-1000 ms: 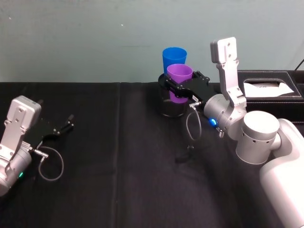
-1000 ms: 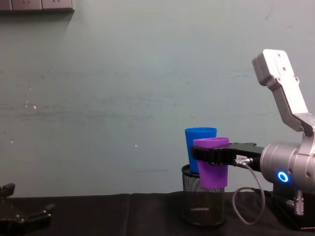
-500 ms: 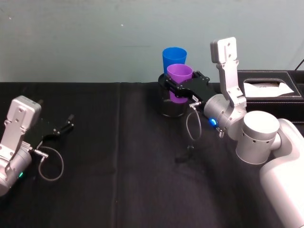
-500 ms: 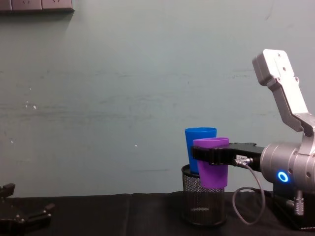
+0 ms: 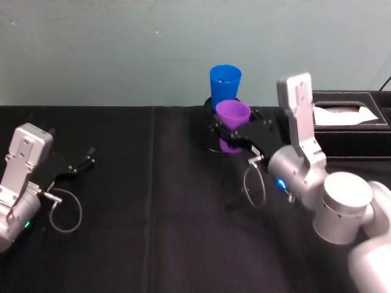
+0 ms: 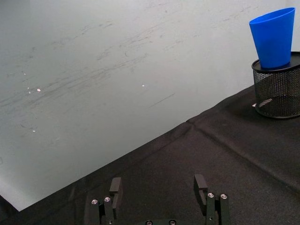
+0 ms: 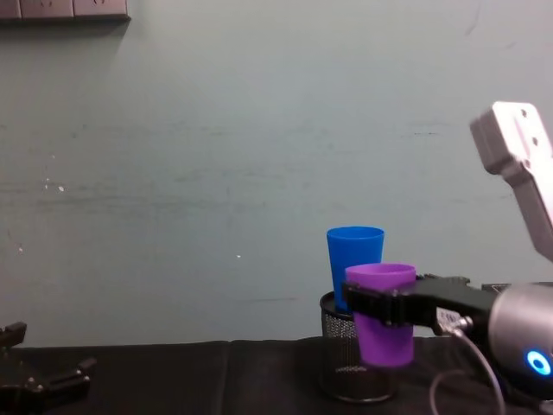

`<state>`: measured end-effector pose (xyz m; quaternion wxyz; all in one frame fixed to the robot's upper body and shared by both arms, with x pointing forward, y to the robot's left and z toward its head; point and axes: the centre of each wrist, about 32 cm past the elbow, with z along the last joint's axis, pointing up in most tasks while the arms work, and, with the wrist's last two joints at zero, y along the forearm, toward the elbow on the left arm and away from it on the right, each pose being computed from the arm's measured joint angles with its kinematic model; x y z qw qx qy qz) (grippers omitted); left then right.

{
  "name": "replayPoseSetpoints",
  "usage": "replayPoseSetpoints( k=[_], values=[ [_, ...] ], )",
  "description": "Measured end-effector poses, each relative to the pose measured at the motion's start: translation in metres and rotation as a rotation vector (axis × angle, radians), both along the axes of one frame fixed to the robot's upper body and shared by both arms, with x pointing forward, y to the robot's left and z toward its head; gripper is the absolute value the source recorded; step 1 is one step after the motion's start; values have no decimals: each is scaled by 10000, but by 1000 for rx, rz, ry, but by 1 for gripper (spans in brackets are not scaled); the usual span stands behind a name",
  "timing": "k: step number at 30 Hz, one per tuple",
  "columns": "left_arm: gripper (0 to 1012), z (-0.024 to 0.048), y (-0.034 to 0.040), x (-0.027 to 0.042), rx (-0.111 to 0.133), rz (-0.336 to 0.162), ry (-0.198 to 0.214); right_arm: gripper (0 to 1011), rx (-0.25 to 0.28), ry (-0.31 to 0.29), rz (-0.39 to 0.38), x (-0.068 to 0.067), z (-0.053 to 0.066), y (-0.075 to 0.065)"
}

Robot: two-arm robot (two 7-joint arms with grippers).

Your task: Pick up one cup with a gripper and tap it against the other cup.

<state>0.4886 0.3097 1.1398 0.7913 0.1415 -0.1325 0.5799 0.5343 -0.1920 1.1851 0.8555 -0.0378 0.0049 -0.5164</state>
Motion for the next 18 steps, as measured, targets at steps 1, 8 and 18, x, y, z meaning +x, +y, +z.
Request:
replayPoseSetpoints(
  k=[1,8,18],
  values=[
    [1000,0,0,0,0,0,0,722,-1,-3,5,-39,-17,-7],
    [1000,0,0,0,0,0,0,722,-33,-27,48,-393,-245,-31],
    [1000,0,0,0,0,0,0,722,-26,-81,59,-530,-705,20]
  ],
)
